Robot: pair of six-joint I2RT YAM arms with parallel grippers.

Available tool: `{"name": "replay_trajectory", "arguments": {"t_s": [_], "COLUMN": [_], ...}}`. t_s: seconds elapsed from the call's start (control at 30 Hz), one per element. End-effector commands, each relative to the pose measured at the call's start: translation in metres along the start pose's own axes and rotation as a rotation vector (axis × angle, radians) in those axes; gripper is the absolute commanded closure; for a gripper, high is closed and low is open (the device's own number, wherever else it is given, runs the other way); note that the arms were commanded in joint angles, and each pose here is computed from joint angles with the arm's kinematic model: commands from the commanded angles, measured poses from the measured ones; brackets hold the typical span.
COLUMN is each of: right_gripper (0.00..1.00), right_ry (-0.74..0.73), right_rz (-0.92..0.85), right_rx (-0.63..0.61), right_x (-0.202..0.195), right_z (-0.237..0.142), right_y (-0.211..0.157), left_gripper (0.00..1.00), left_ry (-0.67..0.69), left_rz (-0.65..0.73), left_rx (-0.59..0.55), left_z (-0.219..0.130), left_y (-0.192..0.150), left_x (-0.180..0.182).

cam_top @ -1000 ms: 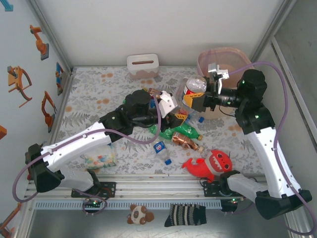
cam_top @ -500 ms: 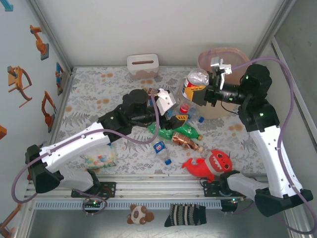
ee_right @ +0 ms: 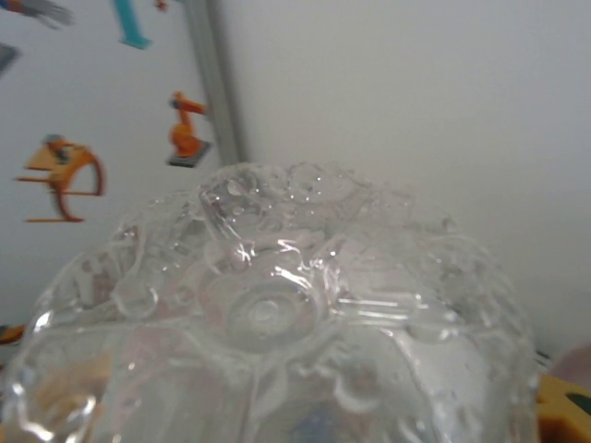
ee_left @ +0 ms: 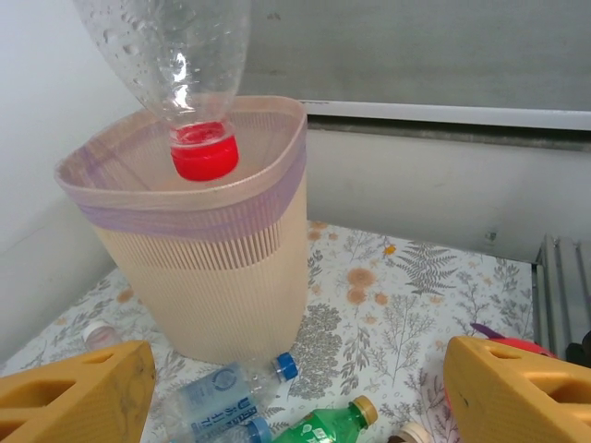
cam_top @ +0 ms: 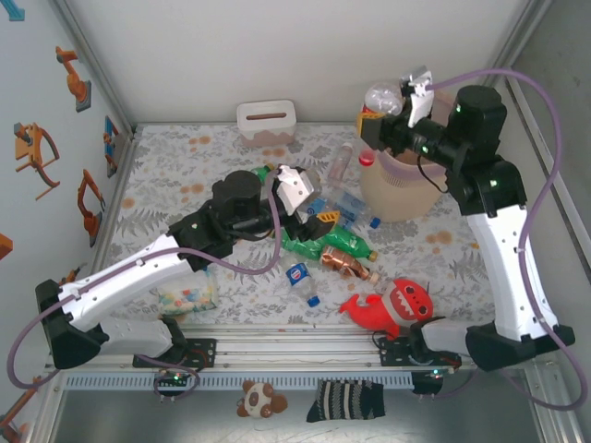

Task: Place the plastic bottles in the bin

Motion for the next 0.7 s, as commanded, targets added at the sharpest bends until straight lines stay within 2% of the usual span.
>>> {"name": "replay_trajectory", "arguments": {"t_s": [0.0, 0.23, 0.37, 0.67], "right_gripper": [0.44, 0.49, 0.49, 0.49], "right_ry": [-0.354, -0.683, -0.752, -0.984], "right_rz": [-0.012, 0.061, 0.138, 0.011], "right_rx": [0.057, 0.143, 0.160, 0.393], "right_x": [-0.057, -0.125, -0.157, -0.220], "right_z": [0.004, 0.008, 0.012, 0.022], "right_y": [-0.001, -0.011, -0.022, -0.070], "left_gripper": [0.19, 0.19, 0.19, 0.19], "left_ry": [0.023, 0.049, 0.063, 0.064], "left_rz": [0.013, 0.002, -0.009, -0.026], "left_rx": [-0.014, -0.017, -0.011, 0.030], "left_z": [-0.009, -0.018, -0.020, -0.016], "left_y": [0.003, 0.003, -0.001, -0.014], "left_x": [0.004, 0.007, 0.008, 0.006]}}
Point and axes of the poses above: each hand's point on the last joint's axis, 136 mm out from that joint toward the fingers, its own z axis out along the fingers, its own x axis along the line the jaws close on, y = z × x, the point moved 3 cm from there along -z, back along the fingers, and after that the axes turned 7 degrees about z, right-handed, at the moved point
